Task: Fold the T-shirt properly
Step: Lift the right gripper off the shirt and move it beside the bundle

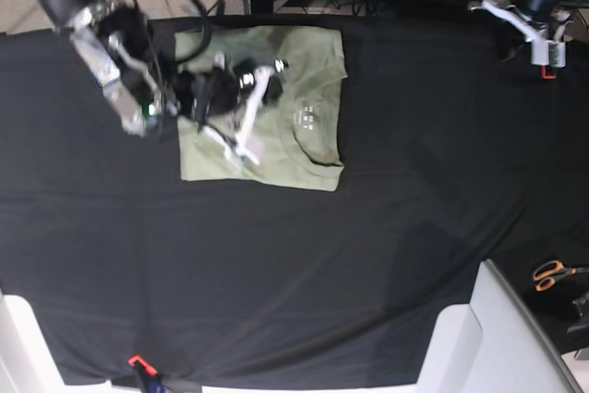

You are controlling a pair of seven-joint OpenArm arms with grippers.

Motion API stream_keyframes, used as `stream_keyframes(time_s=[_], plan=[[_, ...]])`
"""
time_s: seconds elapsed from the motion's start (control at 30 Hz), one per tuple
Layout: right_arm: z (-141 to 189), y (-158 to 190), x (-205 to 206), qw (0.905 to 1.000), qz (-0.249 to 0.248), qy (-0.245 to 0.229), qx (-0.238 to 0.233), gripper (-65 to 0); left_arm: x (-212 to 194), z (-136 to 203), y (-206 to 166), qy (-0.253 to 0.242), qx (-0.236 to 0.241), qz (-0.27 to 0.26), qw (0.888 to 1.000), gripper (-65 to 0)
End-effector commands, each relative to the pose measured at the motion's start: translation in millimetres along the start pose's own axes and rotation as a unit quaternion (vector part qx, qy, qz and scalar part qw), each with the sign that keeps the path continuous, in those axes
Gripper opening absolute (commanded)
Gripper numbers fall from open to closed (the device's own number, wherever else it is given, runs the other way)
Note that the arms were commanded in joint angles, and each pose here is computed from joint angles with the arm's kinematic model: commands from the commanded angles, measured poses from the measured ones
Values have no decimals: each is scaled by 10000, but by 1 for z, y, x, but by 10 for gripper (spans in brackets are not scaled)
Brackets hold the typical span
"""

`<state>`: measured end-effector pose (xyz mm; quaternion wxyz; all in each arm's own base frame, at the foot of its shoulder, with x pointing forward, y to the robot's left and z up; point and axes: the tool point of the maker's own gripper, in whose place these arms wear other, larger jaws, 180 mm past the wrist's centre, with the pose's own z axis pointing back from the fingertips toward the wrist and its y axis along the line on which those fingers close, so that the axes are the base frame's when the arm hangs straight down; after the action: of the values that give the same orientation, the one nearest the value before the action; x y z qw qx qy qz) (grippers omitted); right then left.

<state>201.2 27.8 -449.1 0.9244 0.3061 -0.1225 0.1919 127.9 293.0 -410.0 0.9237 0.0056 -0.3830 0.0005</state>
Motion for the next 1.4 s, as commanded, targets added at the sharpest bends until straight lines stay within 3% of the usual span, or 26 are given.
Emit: stream_keyframes(time_s=[0.0,0.33,0.53,0.7,0.83,0.93,1.1,1.37], plan=[[6,-6,8,9998,-16,-216,-47,-648,11,2,-3,-174,-80,-92,9998,-650],[-2,-12,-61,9987,-480,114,-97,-648,10,-4,-14,-137,-262,-140,9995,-650],[22,6,-37,9975,-605,-252,-247,-648,11,-4,-11,-136,-245,-191,9994,-650],[48,-33,-23,9906,-960,-577,-789,-648,11,-3,-9,-131,-234,-207,9994,-650],[50,-75,-40,9821,-1394,-433,-1192,-648,11,-3,-8,-132,-226,-206,9994,-650],[49,-93,-64,9806,-1408,-314,-1329,-648,11,-3,-8,-132,-226,-206,9994,-650],[47,-89,-92,9800,-1480,-230,-1309,-648,11,-3,-8,-132,-226,-206,9994,-650],[58,-48,-71,9882,-1147,-440,-914,-648,12,-4,-9,-138,-241,-209,9994,-650]])
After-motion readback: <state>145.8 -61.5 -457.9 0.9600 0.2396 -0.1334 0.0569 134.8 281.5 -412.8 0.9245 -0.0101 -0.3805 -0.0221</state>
